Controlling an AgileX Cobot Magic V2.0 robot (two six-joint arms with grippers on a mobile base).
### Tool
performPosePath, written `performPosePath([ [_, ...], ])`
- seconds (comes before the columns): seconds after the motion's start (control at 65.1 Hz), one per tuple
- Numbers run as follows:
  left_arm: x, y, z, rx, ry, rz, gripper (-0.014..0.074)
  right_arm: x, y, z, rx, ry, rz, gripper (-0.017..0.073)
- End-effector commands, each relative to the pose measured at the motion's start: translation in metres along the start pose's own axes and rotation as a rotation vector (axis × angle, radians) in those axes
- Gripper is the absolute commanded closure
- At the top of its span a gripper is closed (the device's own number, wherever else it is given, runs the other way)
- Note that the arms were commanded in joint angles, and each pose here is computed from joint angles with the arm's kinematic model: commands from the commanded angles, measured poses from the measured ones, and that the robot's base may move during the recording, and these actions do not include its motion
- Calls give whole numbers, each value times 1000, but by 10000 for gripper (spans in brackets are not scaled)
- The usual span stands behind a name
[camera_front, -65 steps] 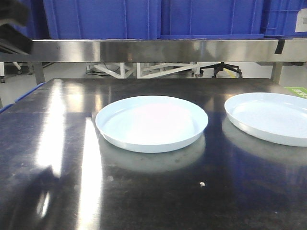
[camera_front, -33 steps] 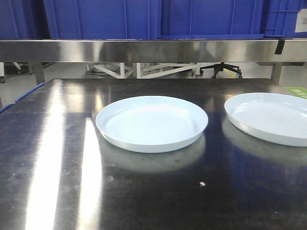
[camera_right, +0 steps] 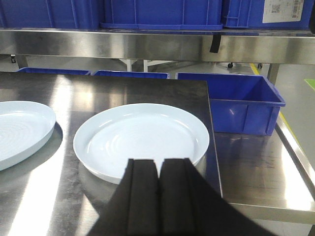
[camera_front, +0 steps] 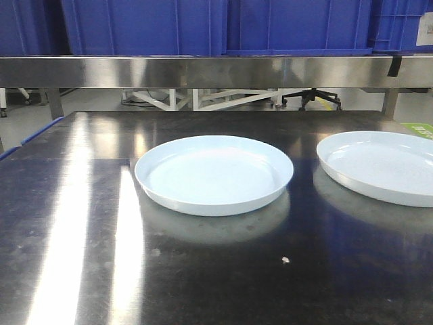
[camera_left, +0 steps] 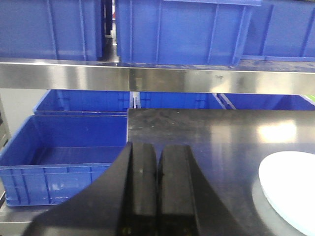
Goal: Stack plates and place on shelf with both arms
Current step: 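Open the left gripper and lift it away from the plate, then move the right gripper down to the rim of the other white plate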
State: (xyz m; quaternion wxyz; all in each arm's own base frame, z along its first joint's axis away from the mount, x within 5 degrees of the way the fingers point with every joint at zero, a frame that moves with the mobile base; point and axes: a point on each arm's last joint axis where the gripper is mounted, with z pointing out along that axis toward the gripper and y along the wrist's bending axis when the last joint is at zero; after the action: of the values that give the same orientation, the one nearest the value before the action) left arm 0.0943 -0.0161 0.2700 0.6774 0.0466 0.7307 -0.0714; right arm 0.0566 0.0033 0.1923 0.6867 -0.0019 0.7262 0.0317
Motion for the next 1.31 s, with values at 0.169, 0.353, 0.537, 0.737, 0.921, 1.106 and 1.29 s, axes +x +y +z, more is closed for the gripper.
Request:
performPosePath([
  [0.169, -18, 2, -1, -27, -103, -10, 512, -9, -1, -2, 13, -103, -9, 503],
  [0.353, -18, 2, -1, -27, -103, -10, 512, -9, -1, -2, 13, -103, -9, 503],
  [0.537, -18, 2, -1, -27, -103, -10, 512, -9, -1, -2, 14, -108, -9, 503],
  [0.737, -18, 2, -1, -27, -103, -10, 512, -12, -1, -2, 15, -143, 7, 503],
  [0.921, -18, 2, -1, -27, -103, -10, 512, -29, 0, -6, 6, -163, 32, 503],
  [1.106, -18, 2, -1, -27, -103, -10, 512, -43, 1, -8, 0, -155, 31, 503],
  [1.29, -18, 2, -1, -27, -103, -10, 512, -70, 4, -7, -12, -52, -23, 503],
])
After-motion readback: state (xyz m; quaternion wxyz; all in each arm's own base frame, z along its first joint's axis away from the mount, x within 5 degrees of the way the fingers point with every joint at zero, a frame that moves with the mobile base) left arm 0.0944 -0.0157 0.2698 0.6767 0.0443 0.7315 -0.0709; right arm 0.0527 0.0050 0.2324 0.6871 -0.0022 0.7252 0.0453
